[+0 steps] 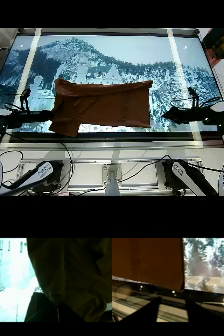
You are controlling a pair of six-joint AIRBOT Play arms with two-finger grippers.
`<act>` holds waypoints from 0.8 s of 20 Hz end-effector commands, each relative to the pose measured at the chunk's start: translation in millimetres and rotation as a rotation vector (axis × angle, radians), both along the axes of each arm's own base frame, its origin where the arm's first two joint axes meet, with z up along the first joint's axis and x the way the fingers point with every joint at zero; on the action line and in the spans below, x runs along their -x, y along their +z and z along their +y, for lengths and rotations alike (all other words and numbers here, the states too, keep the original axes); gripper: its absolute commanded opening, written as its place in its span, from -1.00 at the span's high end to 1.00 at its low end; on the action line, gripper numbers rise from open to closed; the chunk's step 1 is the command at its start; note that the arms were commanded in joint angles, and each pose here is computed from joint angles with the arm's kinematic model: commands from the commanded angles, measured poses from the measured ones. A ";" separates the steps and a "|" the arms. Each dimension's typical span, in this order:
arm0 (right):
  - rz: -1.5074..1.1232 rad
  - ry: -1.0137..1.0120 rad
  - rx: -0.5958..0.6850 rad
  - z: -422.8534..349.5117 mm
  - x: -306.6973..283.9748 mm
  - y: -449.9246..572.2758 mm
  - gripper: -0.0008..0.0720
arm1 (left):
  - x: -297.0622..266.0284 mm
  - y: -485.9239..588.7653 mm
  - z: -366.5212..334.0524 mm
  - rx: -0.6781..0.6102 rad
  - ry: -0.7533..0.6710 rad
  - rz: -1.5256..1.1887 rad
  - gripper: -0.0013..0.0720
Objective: Fold the clothes and pants, and hang the long-sleeved shirts on hangers.
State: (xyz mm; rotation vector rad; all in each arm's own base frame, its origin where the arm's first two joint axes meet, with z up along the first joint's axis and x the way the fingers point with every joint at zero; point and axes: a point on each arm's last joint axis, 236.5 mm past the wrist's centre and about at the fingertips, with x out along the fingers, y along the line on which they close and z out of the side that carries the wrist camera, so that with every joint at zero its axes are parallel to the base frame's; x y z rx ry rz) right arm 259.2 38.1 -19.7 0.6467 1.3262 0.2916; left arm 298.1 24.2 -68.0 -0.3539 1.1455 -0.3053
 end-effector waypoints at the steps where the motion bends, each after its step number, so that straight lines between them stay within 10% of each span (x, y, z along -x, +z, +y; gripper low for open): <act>1: 0.053 -0.105 -0.101 21.0 13.2 -22.3 -0.29 | 2.9 7.0 -8.7 0.039 -0.002 0.005 0.93; 16: 0.381 -0.151 -0.218 29.9 34.4 -87.3 -0.27 | 0.2 9.3 -5.3 0.021 0.006 -0.011 0.93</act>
